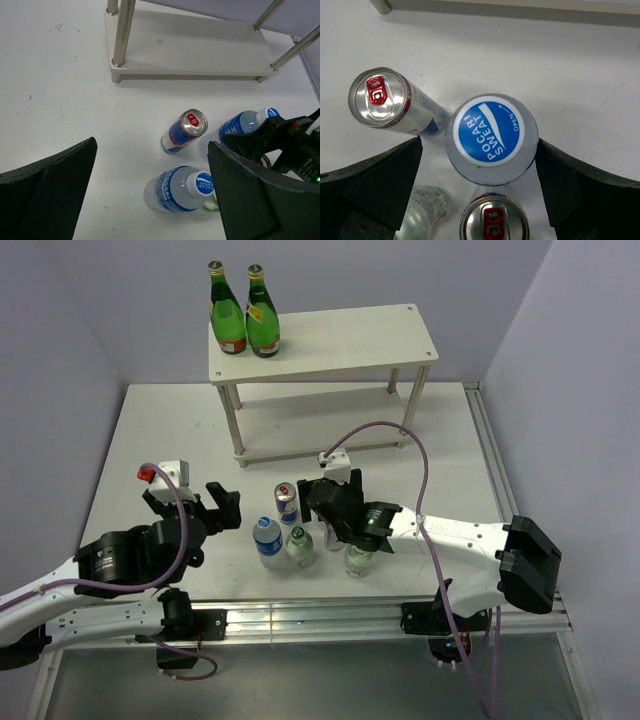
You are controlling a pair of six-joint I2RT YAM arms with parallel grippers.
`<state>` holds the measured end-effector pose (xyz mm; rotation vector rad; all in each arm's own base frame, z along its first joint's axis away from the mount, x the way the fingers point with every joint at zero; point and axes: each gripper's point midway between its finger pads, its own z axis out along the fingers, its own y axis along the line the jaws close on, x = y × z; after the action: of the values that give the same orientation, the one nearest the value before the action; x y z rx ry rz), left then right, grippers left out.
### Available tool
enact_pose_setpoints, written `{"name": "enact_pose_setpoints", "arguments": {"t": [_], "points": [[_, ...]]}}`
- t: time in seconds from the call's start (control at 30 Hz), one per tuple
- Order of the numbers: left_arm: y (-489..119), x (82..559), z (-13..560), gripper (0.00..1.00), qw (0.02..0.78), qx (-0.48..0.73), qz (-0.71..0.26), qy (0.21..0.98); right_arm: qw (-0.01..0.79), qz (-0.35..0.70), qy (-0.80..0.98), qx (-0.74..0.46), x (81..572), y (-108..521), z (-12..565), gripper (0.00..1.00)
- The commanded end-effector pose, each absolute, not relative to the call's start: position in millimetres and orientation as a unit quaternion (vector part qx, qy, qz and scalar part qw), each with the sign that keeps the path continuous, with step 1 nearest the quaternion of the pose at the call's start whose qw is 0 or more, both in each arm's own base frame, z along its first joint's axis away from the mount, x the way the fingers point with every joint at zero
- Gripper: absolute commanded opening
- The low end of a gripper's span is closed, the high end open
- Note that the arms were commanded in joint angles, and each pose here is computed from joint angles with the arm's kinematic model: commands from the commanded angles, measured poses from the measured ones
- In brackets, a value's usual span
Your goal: Place and organize the beverage onto the shelf
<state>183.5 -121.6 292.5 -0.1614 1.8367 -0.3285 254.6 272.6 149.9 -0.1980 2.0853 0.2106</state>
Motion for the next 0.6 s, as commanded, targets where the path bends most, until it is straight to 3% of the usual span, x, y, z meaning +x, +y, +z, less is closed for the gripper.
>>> {"name": "enact_pose_setpoints", "arguments": {"t": [0.0,0.27,0.4,0.57], "points": [[-116.5,183.5,294.8,0.99,0.596,-0.080,-0.139,0.786,0.514,0.083,0.852,-0.058,266.6,273.5,150.4,1.00],[-116.2,183.9,295.1,0.99,0.598,-0.077,-0.136,0.786,0.527,0.065,0.846,-0.034,276.1,265.4,139.1,0.96],[-117.9,184.7,296.8,0.99,0.599,-0.069,-0.129,0.787,0.538,0.058,0.841,-0.020,278.7,258.5,136.4,0.77],[-113.8,185.6,307.1,0.99,0.604,-0.068,-0.121,0.784,0.546,0.056,0.835,-0.014,279.9,255.2,134.8,0.45]]}}
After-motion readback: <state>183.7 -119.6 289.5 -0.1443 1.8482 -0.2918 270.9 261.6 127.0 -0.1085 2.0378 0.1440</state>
